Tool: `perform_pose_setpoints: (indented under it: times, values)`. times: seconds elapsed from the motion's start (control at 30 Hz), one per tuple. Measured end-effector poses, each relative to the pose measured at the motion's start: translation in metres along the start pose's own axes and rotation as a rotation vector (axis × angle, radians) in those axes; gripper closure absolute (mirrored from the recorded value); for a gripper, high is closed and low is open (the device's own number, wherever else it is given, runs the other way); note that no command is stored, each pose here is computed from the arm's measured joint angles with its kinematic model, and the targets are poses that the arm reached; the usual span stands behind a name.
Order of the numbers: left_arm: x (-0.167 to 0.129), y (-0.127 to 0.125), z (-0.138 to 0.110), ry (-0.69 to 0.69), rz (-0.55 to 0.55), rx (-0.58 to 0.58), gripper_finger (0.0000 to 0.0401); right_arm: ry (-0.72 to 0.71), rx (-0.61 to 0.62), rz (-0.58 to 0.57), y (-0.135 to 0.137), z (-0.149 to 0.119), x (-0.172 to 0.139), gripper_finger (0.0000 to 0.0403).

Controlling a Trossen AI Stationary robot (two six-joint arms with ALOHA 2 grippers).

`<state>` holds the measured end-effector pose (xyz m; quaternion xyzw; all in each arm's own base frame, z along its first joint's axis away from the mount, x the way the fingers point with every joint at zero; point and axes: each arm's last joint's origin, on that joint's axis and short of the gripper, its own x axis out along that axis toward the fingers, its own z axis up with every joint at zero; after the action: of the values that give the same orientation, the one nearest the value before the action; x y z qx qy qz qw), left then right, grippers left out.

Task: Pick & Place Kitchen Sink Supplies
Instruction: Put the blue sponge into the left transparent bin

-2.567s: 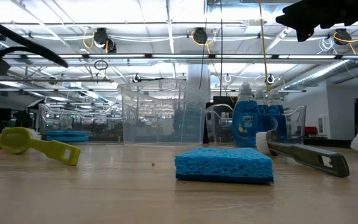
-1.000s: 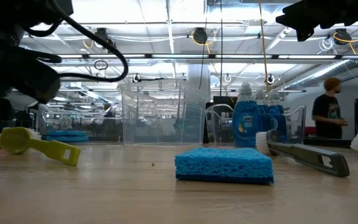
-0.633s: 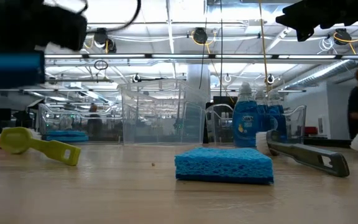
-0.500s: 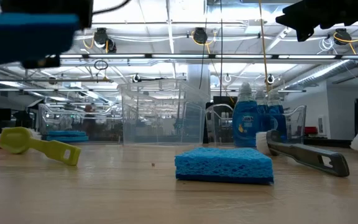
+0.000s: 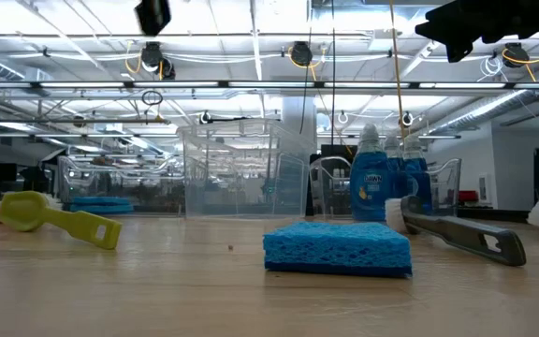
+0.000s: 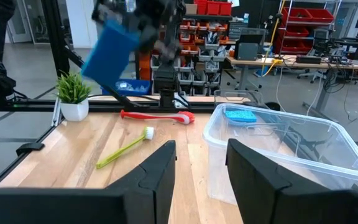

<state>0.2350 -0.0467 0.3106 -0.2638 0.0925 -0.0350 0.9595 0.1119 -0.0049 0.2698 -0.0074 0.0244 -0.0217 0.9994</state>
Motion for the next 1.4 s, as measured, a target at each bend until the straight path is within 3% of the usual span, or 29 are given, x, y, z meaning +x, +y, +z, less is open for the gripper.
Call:
perform_pose_setpoints:
  times: [0.47, 0.67, 0.87, 0.97, 1.23, 1.4]
  values:
    - [-0.011, -0.020, 0.045, -0.443, -0.335, 0.287, 0.0400, 0.000, -0.008, 0.000, 0.000, 0.000, 0.000, 0.0273]
    - [-0.018, -0.027, 0.053, -0.547, -0.431, 0.352, 0.0400, 0.000, -0.028, 0.000, 0.000, 0.000, 0.000, 0.0273]
    - [-0.018, -0.027, 0.052, -0.545, -0.428, 0.359, 0.0401, 0.000, -0.058, 0.000, 0.000, 0.000, 0.000, 0.0273]
    - [-0.014, -0.023, 0.049, -0.504, -0.344, 0.288, 0.0401, 0.000, -0.057, -0.001, 0.000, 0.000, 0.000, 0.0273]
    - [-0.001, 0.008, 0.027, -0.318, 0.138, -0.045, 0.0401, 0.000, -0.050, 0.000, 0.000, 0.000, 0.000, 0.0273]
    - [0.000, 0.030, 0.016, -0.240, 0.358, -0.178, 0.0401, 0.000, -0.051, 0.000, 0.000, 0.000, 0.000, 0.0273]
